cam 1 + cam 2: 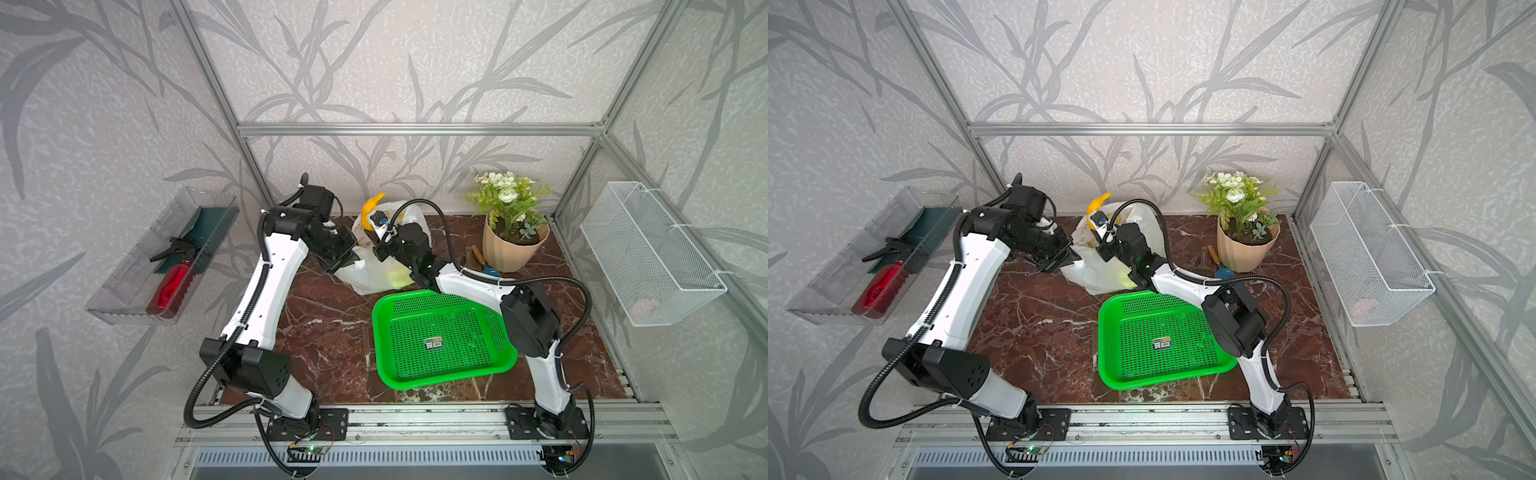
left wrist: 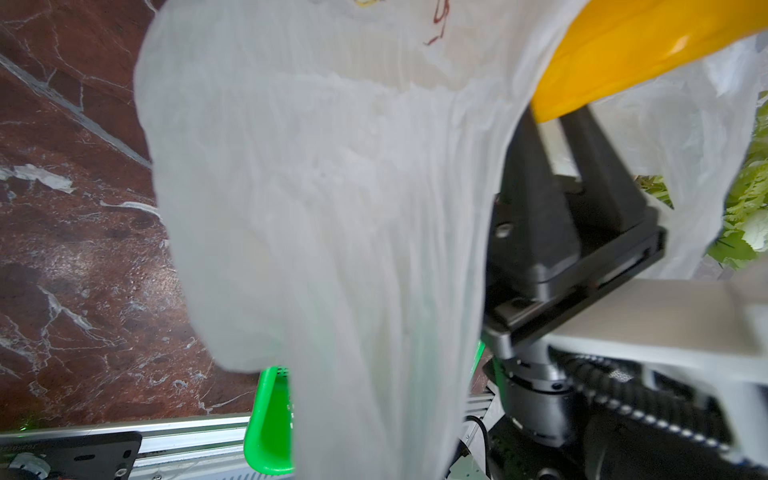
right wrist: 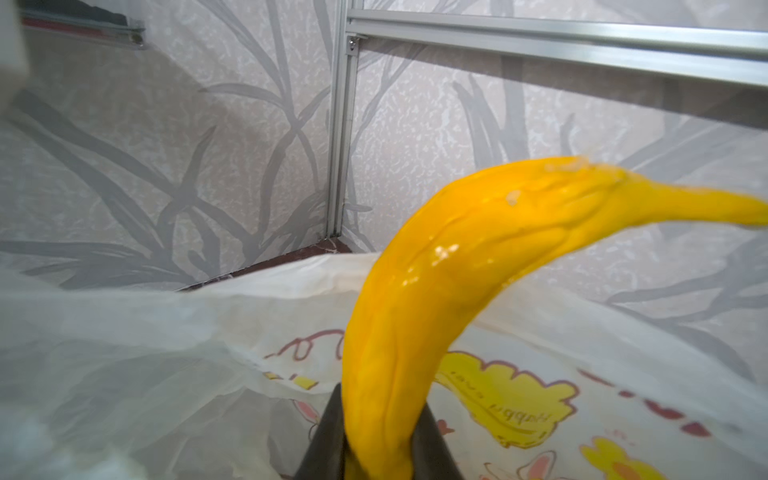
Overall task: Place the banana into a plastic bag & tie a knot
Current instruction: Place the banana into the plastic bag.
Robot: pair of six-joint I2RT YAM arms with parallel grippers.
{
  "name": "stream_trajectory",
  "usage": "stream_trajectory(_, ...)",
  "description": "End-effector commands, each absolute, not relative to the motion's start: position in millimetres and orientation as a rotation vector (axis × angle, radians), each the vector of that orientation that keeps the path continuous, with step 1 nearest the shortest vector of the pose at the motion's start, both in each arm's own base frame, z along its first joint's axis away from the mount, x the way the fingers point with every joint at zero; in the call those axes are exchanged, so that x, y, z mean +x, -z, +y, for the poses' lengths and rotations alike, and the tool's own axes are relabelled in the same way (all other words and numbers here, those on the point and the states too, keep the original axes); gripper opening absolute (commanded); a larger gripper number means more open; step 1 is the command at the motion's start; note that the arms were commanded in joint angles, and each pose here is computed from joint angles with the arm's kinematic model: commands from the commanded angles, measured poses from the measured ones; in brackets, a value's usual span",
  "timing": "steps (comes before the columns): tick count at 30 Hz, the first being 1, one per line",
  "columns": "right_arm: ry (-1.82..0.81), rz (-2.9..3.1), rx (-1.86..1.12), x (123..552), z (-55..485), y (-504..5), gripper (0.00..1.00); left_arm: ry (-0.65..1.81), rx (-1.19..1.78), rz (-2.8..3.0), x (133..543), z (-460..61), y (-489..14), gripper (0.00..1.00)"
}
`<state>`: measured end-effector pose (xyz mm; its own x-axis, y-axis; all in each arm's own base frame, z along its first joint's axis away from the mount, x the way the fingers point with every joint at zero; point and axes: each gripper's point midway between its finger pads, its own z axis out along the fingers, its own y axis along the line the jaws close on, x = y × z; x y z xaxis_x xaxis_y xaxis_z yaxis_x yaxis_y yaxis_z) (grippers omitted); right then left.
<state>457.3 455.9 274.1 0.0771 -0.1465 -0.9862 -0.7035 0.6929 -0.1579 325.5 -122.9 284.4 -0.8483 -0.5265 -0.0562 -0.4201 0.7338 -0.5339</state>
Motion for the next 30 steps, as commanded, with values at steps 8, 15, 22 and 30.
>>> stream_trajectory(8,-0.568,1.262,-0.613,453,452,-379,0.17,0.751,-0.755,2.754,325,-121,-286,0.00)
stream_trajectory(15,-0.550,1.334,-0.645,466,470,-327,0.16,0.769,-0.758,2.740,327,-122,-295,0.00)
stream_trajectory(22,-0.479,1.426,-0.705,472,454,-269,0.16,0.788,-0.772,2.726,334,-123,-298,0.00)
stream_trajectory(30,-0.343,1.486,-0.849,464,432,-227,0.22,0.791,-0.772,2.708,345,-123,-304,0.00)
